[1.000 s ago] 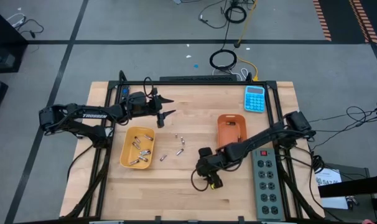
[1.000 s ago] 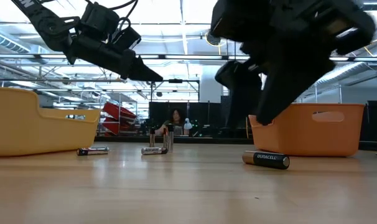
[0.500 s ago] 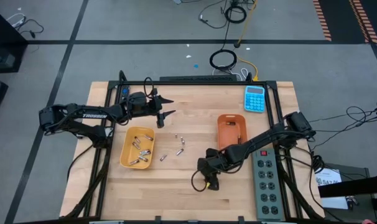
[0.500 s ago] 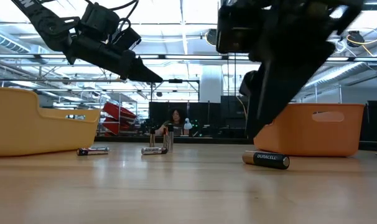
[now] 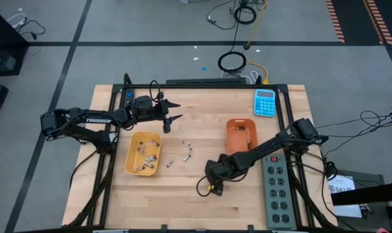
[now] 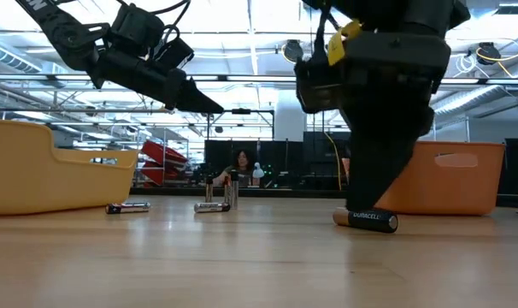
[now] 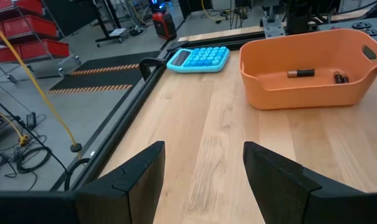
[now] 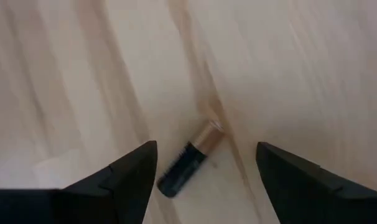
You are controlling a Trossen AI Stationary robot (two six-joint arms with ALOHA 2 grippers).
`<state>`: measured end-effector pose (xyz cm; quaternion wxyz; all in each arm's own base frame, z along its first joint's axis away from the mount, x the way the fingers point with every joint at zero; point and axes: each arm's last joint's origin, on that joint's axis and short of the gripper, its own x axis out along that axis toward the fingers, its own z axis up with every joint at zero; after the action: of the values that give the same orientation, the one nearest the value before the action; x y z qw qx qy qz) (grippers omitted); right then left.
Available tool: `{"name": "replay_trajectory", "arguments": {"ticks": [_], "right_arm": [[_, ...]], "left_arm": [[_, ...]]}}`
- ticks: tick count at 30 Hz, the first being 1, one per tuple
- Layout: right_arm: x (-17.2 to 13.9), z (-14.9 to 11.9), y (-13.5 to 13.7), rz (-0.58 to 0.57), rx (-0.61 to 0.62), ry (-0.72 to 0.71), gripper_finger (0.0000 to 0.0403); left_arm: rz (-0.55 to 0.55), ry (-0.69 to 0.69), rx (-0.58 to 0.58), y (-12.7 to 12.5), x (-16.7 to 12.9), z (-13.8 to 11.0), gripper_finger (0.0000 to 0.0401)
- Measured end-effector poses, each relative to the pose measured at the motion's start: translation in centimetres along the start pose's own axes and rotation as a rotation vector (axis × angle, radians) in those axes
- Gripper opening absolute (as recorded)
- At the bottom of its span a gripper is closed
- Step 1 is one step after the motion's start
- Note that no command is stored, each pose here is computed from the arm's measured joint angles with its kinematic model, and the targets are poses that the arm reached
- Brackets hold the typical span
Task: Sort batteries
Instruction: Put the black-brown battery into the orange bin
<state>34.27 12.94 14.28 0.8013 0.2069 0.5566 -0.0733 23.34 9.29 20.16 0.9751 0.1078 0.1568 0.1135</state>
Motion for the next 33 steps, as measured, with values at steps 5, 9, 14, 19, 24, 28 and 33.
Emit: {"name": "replay_trajectory", "arguments": {"ticks": [5,9,14,19,24,28,33], "right_arm": [[0.0,-0.6,0.2,-0.038,-0.008,0.005,0.0236],[0.0,-1.0,0.3,-0.069,-0.042,-0.001,0.0213],[-0.1,-1.2,0.0,-0.117,-0.068,0.016,0.0196],[-0.2,-1.1,-0.9,-0.172,-0.105,0.040,0.0181],[-0.2,-0.8,-1.5,-0.190,-0.169,0.065,0.0159],[-0.2,-0.6,-1.8,-0.192,-0.222,0.072,0.0136],[-0.2,-0.2,-2.3,-0.192,-0.242,0.085,0.0093]], "left_arm": [[-0.001,0.005,-0.001,0.0,0.0,-0.1,0.0228],[-0.001,0.005,0.000,0.0,0.0,-0.1,0.0228],[-0.002,0.005,0.000,0.0,0.0,-0.1,0.0228],[-0.001,0.005,0.000,0.0,0.0,-0.1,0.0228],[-0.002,0.005,0.000,0.0,0.0,-0.1,0.0228],[-0.002,0.006,0.000,0.0,0.0,-0.1,0.0228],[-0.002,0.007,0.002,0.0,0.0,-0.1,0.0228]]}}
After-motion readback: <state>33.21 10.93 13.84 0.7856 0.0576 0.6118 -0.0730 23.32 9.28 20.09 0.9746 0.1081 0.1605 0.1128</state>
